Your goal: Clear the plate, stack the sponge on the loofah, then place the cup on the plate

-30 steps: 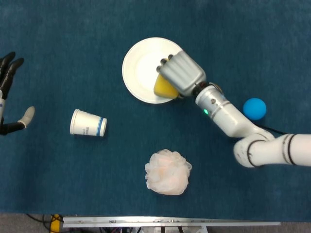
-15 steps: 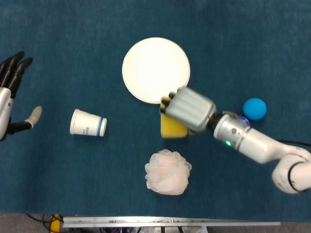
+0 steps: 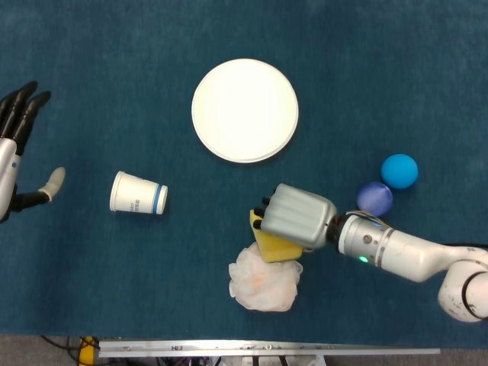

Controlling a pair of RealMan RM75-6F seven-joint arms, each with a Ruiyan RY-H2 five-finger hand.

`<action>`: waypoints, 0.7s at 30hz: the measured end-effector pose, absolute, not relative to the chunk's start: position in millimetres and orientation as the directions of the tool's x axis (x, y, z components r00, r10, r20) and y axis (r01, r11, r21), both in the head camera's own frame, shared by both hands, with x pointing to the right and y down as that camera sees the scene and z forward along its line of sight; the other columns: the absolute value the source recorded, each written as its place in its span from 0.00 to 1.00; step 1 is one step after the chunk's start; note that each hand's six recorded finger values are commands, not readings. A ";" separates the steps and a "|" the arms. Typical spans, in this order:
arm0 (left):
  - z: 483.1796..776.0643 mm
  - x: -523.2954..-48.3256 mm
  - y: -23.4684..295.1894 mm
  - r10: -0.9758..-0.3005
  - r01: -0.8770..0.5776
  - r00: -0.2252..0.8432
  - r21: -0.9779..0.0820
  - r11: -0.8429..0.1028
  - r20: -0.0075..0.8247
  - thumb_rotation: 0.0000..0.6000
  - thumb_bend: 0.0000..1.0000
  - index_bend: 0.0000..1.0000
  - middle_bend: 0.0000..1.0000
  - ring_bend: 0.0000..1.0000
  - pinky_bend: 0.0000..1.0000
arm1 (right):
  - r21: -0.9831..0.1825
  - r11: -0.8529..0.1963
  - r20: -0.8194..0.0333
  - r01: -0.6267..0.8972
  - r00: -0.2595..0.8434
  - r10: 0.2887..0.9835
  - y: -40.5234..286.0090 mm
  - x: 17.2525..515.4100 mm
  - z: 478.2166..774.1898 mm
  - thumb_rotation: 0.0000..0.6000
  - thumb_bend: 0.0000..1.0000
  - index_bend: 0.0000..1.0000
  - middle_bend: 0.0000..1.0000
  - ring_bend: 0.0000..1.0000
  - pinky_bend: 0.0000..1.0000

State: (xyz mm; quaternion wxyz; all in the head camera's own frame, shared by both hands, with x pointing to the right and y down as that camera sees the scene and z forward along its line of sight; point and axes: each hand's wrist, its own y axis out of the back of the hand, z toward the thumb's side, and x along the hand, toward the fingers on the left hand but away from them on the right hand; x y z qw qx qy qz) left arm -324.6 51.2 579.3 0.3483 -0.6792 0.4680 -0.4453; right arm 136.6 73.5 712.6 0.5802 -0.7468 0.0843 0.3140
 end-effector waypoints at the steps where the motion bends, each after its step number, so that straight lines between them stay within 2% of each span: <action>1: 579.2 -324.5 51.5 -0.946 -0.326 0.166 -0.890 -0.319 0.278 1.00 0.32 0.04 0.00 0.00 0.13 | -0.813 -0.310 -0.568 -0.492 0.788 0.237 73.8 136.8 712.3 1.00 0.05 0.45 0.44 0.40 0.61; 9: 579.5 -323.5 51.6 -0.946 -0.326 0.171 -0.890 -0.320 0.277 1.00 0.32 0.04 0.00 0.00 0.13 | -0.816 -0.310 -0.564 -0.487 0.788 0.247 70.0 141.2 704.9 1.00 0.05 0.30 0.40 0.36 0.58; 14: 579.9 -321.6 50.7 -0.944 -0.324 0.177 -0.890 -0.322 0.277 1.00 0.32 0.04 0.00 0.00 0.13 | -0.826 -0.316 -0.550 -0.467 0.789 0.273 62.8 144.1 698.9 1.00 0.05 0.28 0.39 0.36 0.57; 21: 580.0 -319.5 49.3 -0.944 -0.323 0.183 -0.890 -0.321 0.274 1.00 0.32 0.04 0.00 0.00 0.13 | -0.855 -0.329 -0.506 -0.400 0.782 0.364 37.4 151.4 685.2 1.00 0.05 0.28 0.39 0.36 0.57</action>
